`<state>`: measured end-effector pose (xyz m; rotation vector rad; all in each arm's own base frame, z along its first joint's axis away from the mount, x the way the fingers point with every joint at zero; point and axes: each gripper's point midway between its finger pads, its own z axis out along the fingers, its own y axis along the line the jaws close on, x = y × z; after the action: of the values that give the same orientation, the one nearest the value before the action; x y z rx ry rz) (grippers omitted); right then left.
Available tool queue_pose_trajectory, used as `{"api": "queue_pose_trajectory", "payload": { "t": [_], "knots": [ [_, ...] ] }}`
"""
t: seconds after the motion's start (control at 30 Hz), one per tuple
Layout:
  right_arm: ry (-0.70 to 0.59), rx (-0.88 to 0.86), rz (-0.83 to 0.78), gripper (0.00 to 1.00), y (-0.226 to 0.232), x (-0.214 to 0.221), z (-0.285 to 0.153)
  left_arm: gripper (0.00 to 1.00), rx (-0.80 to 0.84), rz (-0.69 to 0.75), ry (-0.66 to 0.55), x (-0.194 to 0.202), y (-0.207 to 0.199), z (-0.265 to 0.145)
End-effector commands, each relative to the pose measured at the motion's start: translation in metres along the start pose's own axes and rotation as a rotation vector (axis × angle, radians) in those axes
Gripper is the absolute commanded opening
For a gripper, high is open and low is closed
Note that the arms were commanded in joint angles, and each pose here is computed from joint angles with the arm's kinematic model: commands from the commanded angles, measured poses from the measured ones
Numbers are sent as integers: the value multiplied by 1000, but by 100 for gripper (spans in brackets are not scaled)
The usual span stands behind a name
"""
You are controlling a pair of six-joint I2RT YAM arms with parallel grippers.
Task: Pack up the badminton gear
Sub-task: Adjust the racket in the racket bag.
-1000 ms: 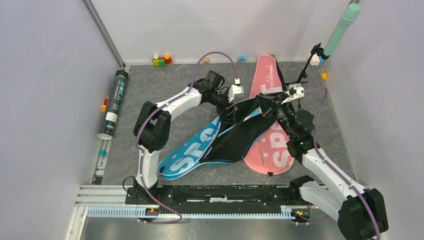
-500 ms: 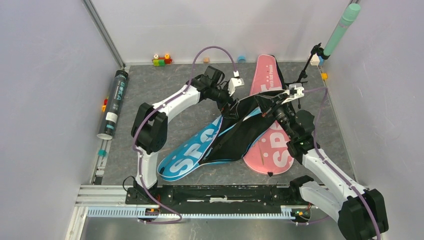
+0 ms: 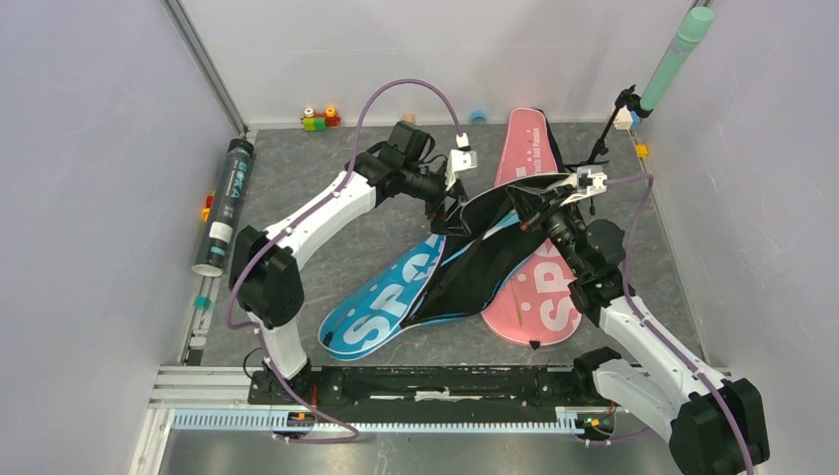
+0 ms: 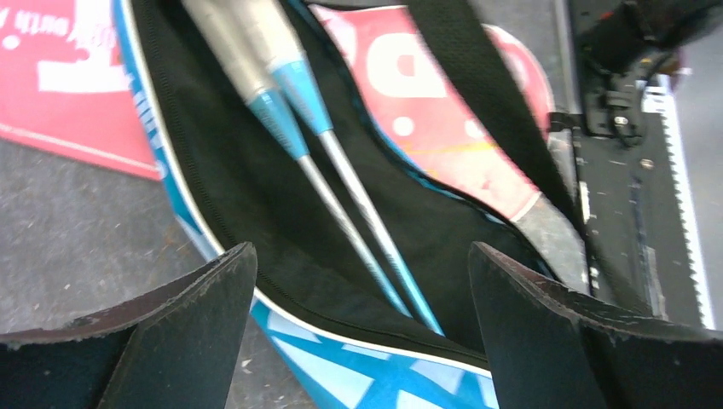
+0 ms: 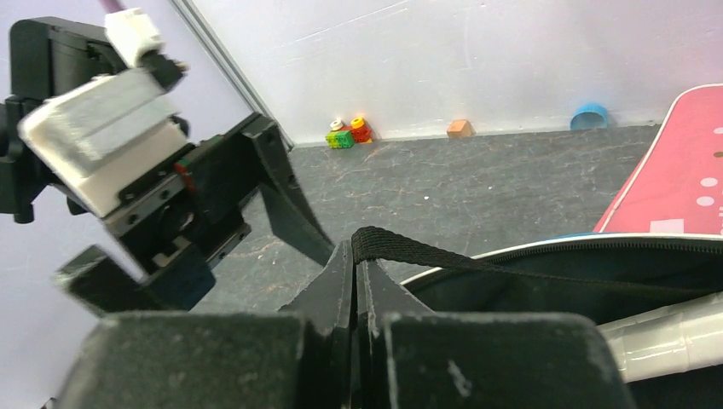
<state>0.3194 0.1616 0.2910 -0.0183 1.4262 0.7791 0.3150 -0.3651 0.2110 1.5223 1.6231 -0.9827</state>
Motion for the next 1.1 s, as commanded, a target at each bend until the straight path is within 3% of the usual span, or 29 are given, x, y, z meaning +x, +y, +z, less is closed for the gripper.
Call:
{"api": "queue_pose_trajectory", "payload": {
  "t": [0.0,0.13,0.37,0.53,0.67,0.83,1.07],
  "knots": [
    [-136,-54,10,0,19,-40,0,95,175,90,-118,-30,-49,-21],
    [-122,-69,25,0,22,-37,-1,84,247,77,-123,-30,-64,-8],
    [-114,-93,39,0,26,-35,-3,85,156,24,32,-1,-39,46],
    [-114,-106,32,0,28,-33,-4,85,-43,-51,90,26,5,80],
    [-103,-119,22,0,30,-31,-5,87,-202,-12,97,40,32,87],
    [-125,-115,29,0,29,-34,-8,91,-221,35,174,67,27,100],
    [-260,-66,38,0,22,-56,-25,92,-263,38,281,111,26,98]
  ]
}}
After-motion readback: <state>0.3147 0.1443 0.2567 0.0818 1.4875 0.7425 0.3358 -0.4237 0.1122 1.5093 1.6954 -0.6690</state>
